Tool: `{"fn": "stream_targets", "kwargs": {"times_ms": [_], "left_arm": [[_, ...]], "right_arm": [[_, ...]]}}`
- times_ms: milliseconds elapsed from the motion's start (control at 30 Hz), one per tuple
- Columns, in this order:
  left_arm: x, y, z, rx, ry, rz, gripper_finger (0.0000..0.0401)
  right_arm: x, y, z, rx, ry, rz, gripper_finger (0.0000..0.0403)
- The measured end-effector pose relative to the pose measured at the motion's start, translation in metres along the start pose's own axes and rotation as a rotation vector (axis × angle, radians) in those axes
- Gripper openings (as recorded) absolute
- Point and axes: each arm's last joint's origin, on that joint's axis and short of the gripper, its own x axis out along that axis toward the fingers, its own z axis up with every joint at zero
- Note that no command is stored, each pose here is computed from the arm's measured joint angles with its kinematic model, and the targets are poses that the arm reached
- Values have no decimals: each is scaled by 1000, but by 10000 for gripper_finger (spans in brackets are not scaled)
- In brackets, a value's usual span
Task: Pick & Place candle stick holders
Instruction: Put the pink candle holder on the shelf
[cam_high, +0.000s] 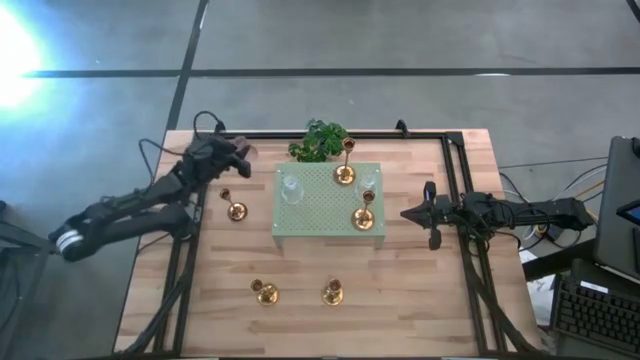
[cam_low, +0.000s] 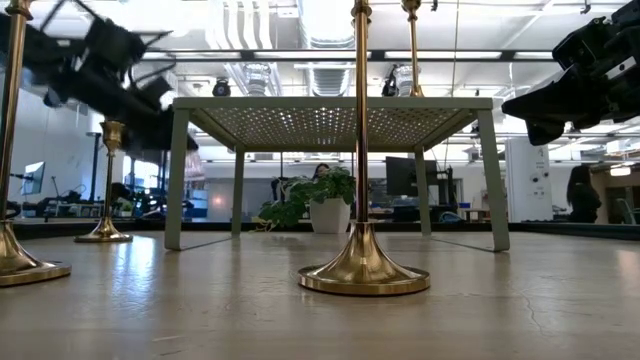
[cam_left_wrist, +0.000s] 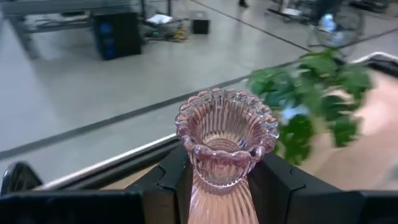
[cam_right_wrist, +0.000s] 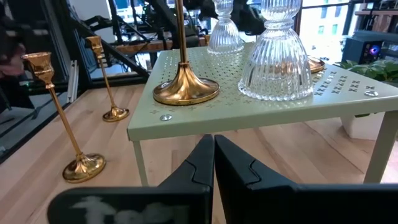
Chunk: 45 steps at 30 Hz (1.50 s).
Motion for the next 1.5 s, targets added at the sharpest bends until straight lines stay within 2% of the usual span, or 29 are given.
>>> {"fn": "stream_targets", "kwargs": {"times_ms": [333, 500, 633, 800, 1033, 1300, 1500], "left_arm": [[-54, -8, 84, 60, -40, -200, 125], [-76, -16, 116, 79, -43, -411, 125], [-88, -26, 130, 89, -55, -631, 125], [-93, -42, 138, 82, -27, -829, 125], [-84, -88, 136, 135, 72, -1066, 125], [-86, -141, 144, 288, 57, -1106, 125], [-74, -167, 136, 359, 80, -1034, 125]], "right_arm": [[0, 0, 0, 0, 0, 0, 8], [0, 0, 0, 0, 0, 0, 8], [0, 0, 0, 0, 0, 0, 8], [0, 0, 0, 0, 0, 0, 8], [0, 0, 0, 0, 0, 0, 8], [0, 0, 0, 0, 0, 0, 8], [0, 0, 0, 0, 0, 0, 8]]}}
